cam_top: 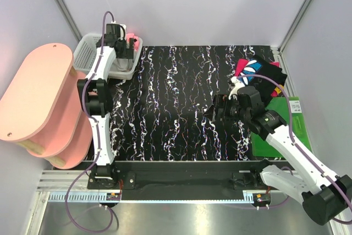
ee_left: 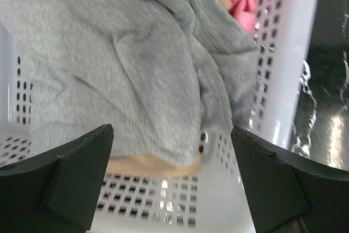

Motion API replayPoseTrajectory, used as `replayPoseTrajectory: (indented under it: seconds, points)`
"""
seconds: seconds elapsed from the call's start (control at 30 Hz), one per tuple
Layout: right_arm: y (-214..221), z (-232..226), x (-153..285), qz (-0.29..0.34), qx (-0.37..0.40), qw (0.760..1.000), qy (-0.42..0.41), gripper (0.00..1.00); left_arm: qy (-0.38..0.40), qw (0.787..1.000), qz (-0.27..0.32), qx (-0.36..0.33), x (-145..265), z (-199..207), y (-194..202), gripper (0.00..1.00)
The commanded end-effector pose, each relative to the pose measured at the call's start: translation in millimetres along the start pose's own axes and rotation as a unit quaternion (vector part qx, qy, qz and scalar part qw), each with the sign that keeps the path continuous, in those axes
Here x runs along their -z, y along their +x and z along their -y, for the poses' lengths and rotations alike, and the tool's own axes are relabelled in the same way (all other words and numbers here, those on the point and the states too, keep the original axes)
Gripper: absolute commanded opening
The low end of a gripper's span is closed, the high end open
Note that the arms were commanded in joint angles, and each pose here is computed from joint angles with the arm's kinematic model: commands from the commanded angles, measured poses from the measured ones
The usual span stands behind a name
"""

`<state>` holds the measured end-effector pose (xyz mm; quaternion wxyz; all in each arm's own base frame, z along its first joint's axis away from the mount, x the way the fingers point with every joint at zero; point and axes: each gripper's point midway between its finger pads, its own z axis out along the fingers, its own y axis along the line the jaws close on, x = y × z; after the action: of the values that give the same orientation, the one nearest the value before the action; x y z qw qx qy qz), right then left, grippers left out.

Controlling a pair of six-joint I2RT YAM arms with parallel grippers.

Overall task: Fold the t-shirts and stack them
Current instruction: Grab crumpled tshirt from bin with the left arm

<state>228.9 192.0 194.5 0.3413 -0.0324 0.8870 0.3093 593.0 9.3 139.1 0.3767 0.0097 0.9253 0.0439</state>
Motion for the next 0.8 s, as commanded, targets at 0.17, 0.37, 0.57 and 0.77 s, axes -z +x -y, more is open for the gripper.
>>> replayPoseTrajectory:
  seconds: [0.17, 0.37, 0.57, 0.77]
  points:
    - [6, -8, -3, 0.003, 0.007, 0.999, -0.036, 0.93, -0.020, 0.993, 0.116, 0.021, -16, -11, -61, 0.94]
    - [-3, -25, 5, 0.011, -0.001, 0.998, -0.065, 0.91, -0.022, 0.995, 0.097, 0.003, -48, -10, -41, 0.94]
    - [-5, -34, 17, 0.023, -0.005, 0.996, -0.086, 0.90, -0.031, 0.997, 0.070, -0.004, -64, -12, -19, 0.94]
    - [-1, -37, 20, 0.018, -0.010, 0.995, -0.095, 0.82, -0.029, 0.998, 0.061, -0.011, -64, -11, -13, 0.42]
